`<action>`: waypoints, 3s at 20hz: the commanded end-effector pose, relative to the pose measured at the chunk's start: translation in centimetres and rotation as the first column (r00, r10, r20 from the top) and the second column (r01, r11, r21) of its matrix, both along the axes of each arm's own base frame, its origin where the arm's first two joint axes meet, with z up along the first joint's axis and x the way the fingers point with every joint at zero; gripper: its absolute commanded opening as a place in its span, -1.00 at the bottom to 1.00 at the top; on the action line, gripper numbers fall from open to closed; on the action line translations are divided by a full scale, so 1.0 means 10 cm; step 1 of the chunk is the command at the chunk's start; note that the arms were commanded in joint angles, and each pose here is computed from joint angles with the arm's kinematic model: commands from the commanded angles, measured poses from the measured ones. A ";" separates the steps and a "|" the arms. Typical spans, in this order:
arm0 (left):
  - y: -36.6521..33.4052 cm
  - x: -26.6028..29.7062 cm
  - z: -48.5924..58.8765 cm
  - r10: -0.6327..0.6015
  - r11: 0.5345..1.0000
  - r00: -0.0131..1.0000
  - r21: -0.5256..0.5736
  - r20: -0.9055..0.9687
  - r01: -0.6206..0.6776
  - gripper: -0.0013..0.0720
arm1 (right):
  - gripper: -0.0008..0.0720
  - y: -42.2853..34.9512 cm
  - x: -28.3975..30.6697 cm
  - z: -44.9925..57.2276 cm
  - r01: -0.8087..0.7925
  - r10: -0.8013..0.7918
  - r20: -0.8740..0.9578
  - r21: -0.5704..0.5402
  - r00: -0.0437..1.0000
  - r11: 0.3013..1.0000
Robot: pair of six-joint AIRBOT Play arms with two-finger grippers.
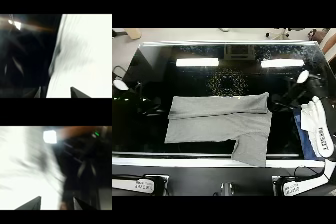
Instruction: Fold the shirts.
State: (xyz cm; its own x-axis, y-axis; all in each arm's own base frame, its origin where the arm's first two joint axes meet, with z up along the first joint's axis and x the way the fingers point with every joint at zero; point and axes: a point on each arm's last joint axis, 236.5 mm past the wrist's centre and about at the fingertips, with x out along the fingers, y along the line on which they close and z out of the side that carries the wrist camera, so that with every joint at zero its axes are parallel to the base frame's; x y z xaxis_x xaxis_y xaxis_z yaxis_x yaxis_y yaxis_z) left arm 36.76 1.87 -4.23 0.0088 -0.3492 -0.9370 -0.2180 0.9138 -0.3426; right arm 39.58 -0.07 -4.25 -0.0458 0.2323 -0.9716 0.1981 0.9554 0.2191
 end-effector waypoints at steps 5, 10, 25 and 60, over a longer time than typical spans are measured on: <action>-0.27 -1.44 -0.56 0.071 0.995 0.995 -0.064 -0.075 -0.076 0.30 | 0.08 -0.04 -0.94 -0.18 0.063 -0.056 -0.088 0.081 0.995 0.995; -0.41 -1.34 -0.70 0.126 0.988 0.992 -0.086 -0.019 -0.127 0.29 | 0.08 -0.02 -0.98 -0.18 0.059 -0.051 -0.097 0.088 0.994 0.994; -0.43 -1.21 -0.70 0.148 0.988 0.989 -0.058 0.023 -0.146 -0.89 | 0.20 0.82 -1.79 -0.61 0.115 -0.076 -0.116 0.373 0.990 0.921; -0.29 1.41 0.70 0.067 0.989 0.916 -0.146 0.396 -0.009 0.63 | 0.97 0.50 0.58 -0.46 0.076 -0.136 0.163 0.329 0.977 0.941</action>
